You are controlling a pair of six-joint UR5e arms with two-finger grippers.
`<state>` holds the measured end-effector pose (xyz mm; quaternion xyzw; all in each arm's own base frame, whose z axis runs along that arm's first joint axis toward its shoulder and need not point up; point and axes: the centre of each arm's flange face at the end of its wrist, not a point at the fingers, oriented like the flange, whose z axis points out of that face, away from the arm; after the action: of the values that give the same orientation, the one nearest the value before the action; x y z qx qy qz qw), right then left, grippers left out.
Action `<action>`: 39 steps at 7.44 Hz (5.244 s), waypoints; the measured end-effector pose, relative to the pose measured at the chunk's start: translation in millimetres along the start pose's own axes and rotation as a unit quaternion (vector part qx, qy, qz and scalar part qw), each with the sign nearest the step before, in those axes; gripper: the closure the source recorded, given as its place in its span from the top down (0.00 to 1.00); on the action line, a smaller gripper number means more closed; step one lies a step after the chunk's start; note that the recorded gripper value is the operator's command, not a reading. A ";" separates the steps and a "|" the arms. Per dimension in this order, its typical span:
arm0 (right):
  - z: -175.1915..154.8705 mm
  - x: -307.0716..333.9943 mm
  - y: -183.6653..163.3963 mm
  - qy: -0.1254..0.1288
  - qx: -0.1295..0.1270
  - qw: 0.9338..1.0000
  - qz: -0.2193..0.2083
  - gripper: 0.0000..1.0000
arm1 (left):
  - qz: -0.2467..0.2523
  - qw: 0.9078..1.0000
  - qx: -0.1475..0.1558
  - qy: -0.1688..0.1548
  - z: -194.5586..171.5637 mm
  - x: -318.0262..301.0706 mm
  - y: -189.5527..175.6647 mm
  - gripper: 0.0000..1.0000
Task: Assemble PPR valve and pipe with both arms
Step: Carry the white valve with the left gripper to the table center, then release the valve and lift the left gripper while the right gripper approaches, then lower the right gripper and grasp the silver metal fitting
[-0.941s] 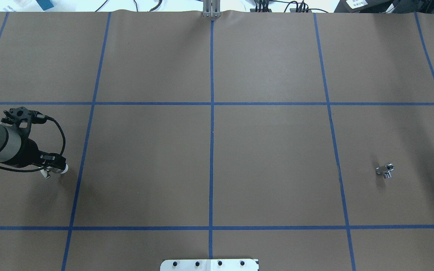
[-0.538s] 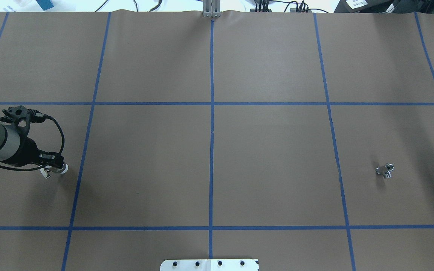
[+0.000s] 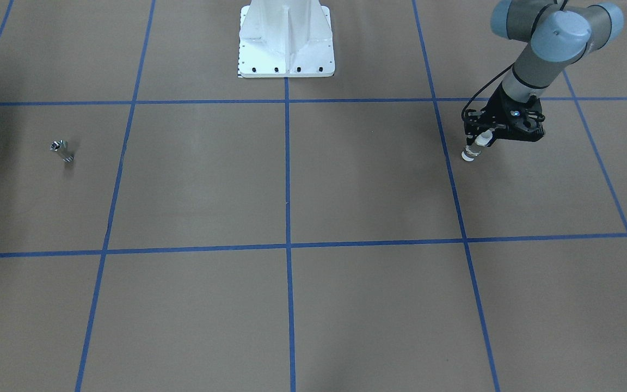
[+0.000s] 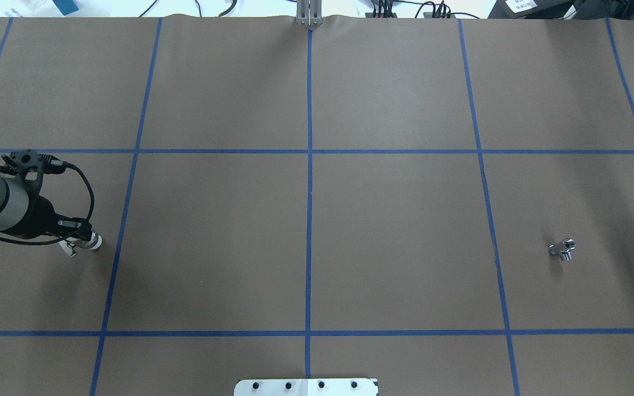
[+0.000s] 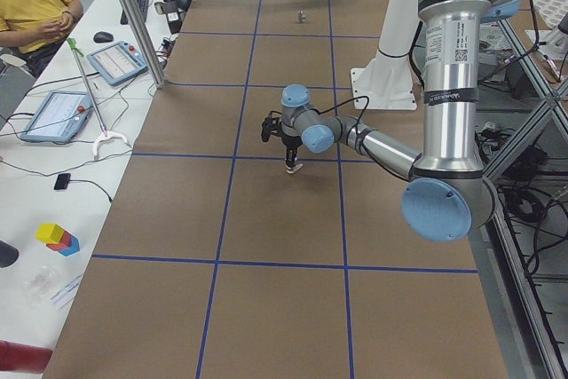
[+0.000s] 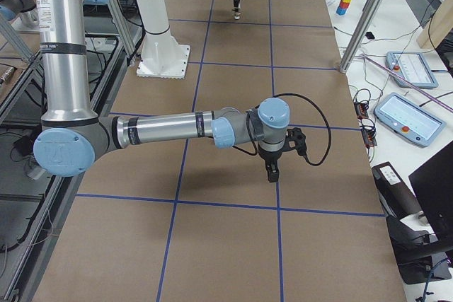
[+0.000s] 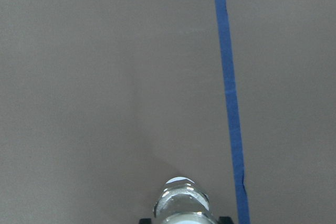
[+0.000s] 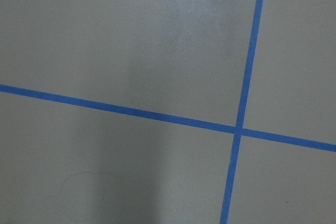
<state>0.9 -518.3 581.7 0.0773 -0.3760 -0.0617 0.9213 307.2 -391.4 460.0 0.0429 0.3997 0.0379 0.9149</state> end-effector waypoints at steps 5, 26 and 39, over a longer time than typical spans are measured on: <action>-0.6 -0.5 -0.1 0.000 0.001 1.000 0.000 1.00 | -0.093 0.996 -0.009 -0.012 -55.0 183.9 -90.6 0.00; 3.5 -79.3 -4.7 -0.023 -0.004 1.000 0.015 1.00 | -0.075 0.995 0.030 0.055 -119.7 266.8 -103.8 0.99; 125.3 -234.1 132.0 -0.012 -0.001 1.000 0.000 0.96 | 0.081 0.997 0.017 0.001 -130.7 70.1 -88.6 1.00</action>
<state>-245.9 -360.7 535.0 0.0754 -0.3872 -0.0628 0.9168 261.9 -465.8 310.9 0.0911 0.3962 0.1052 0.9075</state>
